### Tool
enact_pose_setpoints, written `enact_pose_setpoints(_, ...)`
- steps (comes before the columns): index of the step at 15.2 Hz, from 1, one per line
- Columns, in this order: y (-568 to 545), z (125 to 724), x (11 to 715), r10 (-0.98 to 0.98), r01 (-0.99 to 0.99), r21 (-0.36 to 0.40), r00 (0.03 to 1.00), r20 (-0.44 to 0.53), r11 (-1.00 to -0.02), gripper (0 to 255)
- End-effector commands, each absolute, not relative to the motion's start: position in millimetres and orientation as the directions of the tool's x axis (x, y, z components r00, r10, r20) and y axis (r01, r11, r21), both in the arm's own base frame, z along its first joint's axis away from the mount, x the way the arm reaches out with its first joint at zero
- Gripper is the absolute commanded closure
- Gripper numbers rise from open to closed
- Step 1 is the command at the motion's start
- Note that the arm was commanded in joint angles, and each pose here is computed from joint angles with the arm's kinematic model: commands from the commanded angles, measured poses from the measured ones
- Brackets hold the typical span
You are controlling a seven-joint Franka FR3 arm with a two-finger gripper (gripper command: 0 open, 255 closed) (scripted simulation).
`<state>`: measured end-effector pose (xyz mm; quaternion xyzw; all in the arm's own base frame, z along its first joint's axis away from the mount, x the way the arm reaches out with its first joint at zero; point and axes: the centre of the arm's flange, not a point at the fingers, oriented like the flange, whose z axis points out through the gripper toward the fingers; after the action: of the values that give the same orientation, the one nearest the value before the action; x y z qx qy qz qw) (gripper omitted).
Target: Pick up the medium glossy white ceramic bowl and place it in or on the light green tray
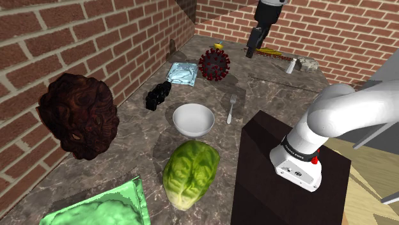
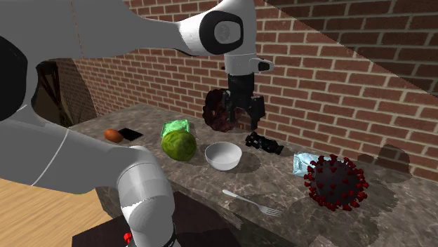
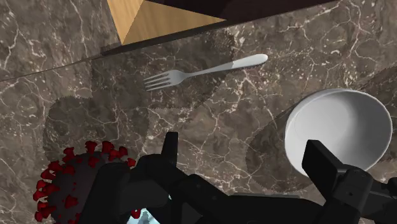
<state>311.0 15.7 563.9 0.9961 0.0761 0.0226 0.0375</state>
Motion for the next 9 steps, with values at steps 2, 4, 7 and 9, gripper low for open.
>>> enact_pose_setpoints(2,21,553,316,0.149,0.146,0.073,0.988,0.034,-0.987,0)
enact_pose_setpoints(4,33,532,327,0.141,0.139,0.062,0.99,0.023,-0.988,0)
enact_pose_setpoints(7,50,500,343,0.128,0.127,0.046,0.992,0.007,-0.991,0)
enact_pose_setpoints(9,62,479,353,0.12,0.12,0.035,0.993,-0.003,-0.992,0)
